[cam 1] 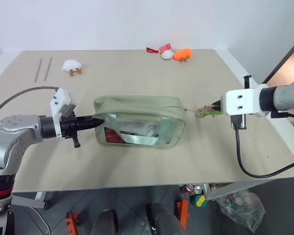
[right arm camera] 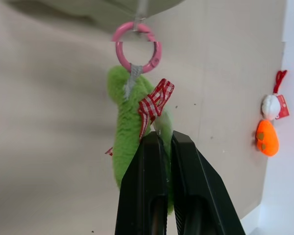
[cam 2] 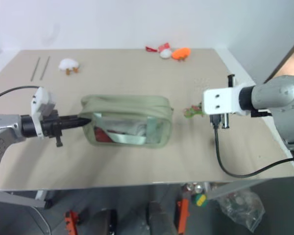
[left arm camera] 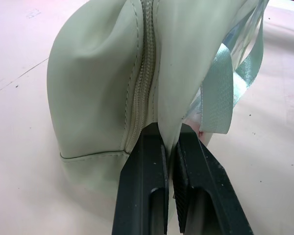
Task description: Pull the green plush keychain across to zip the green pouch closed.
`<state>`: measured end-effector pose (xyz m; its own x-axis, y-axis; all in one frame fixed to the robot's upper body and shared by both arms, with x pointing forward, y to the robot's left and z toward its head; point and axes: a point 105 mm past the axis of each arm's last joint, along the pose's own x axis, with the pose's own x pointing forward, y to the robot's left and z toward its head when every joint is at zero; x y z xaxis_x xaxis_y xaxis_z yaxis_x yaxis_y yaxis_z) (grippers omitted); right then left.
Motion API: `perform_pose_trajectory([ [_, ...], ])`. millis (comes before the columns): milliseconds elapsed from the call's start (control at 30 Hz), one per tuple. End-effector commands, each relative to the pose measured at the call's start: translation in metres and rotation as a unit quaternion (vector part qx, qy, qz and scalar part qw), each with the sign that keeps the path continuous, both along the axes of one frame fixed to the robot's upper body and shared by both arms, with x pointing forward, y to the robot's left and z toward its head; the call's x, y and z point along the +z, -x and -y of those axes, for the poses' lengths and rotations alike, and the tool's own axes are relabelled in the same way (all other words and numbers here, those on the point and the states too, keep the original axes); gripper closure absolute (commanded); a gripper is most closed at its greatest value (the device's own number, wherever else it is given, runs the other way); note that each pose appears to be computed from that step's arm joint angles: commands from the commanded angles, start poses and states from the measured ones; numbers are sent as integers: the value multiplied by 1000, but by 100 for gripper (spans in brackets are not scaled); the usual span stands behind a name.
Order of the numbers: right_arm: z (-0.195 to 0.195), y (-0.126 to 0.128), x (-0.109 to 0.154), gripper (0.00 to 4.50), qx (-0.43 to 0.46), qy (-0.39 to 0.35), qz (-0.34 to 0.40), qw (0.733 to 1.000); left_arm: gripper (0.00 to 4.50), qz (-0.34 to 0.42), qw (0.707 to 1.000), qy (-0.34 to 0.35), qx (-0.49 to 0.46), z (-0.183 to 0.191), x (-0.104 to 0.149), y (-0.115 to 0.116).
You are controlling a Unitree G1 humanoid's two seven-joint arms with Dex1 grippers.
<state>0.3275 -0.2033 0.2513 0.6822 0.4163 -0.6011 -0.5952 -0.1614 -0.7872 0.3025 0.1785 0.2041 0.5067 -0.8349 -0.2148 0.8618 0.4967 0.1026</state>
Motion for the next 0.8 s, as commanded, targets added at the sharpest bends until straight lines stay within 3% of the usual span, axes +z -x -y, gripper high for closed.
perform_pose_trajectory([
  [33,-18,0,-11,448,36,35,15,999,450,11,1000,3,2,-1,8,4],
  [300,-64,3,-82,448,126,80,-19,989,450,8,1000,8,1,2,8,3],
  [600,-62,9,-98,448,152,112,-43,981,450,7,1000,12,2,1,10,4],
  [667,-68,11,-96,448,149,74,-56,985,450,8,1000,16,3,2,11,2],
  [767,-77,7,-77,448,114,-55,-90,988,450,11,999,26,14,0,13,-1],
  [800,-75,5,-71,379,100,-88,-100,986,450,13,999,32,22,-2,14,-3],
])
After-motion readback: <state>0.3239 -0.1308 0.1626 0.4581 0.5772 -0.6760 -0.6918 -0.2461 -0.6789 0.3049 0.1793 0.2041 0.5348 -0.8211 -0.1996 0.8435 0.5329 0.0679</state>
